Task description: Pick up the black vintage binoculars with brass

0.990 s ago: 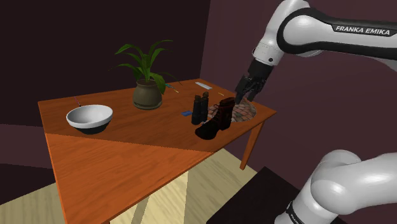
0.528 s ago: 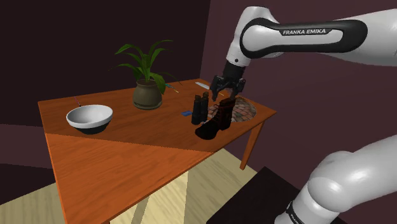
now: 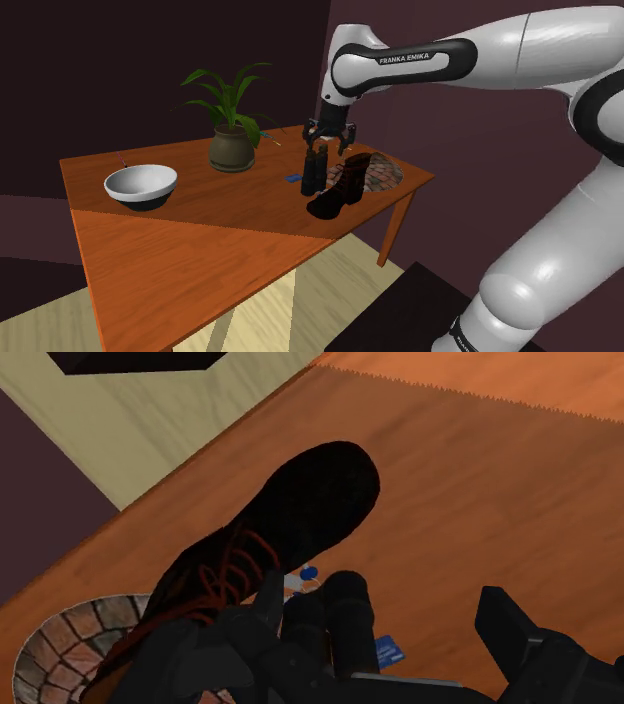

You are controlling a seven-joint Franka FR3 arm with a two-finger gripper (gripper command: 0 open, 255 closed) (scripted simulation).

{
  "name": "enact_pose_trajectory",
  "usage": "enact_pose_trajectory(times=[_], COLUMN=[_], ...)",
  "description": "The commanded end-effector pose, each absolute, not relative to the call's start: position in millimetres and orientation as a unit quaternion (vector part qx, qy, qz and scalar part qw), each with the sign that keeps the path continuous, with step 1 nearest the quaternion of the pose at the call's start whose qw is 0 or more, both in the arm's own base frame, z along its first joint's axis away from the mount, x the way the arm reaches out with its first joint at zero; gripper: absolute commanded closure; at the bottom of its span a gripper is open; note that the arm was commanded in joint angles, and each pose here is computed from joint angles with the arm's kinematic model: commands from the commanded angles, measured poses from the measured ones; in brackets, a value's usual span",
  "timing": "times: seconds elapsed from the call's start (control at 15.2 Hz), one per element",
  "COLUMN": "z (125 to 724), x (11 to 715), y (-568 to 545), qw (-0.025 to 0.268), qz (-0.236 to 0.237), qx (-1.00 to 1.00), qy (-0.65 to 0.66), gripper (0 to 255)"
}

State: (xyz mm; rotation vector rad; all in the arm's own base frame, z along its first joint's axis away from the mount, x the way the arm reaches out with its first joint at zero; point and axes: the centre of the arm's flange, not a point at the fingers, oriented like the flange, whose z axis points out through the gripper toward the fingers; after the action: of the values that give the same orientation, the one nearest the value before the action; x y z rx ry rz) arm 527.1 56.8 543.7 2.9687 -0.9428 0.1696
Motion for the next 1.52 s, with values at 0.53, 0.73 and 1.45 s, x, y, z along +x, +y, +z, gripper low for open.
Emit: enact_pose_trajectory(times=[0.53,0.73,1.45], z=[497,484,444], x=[653,683,683], y=[13,-8,-9], qw=[0.049,0.059,0.059], qz=[0.036,0.030,0.030], qx=[0.872,0.842,0.842], qy=[-0.487,-0.535,-0.535], gripper=[0,0,255])
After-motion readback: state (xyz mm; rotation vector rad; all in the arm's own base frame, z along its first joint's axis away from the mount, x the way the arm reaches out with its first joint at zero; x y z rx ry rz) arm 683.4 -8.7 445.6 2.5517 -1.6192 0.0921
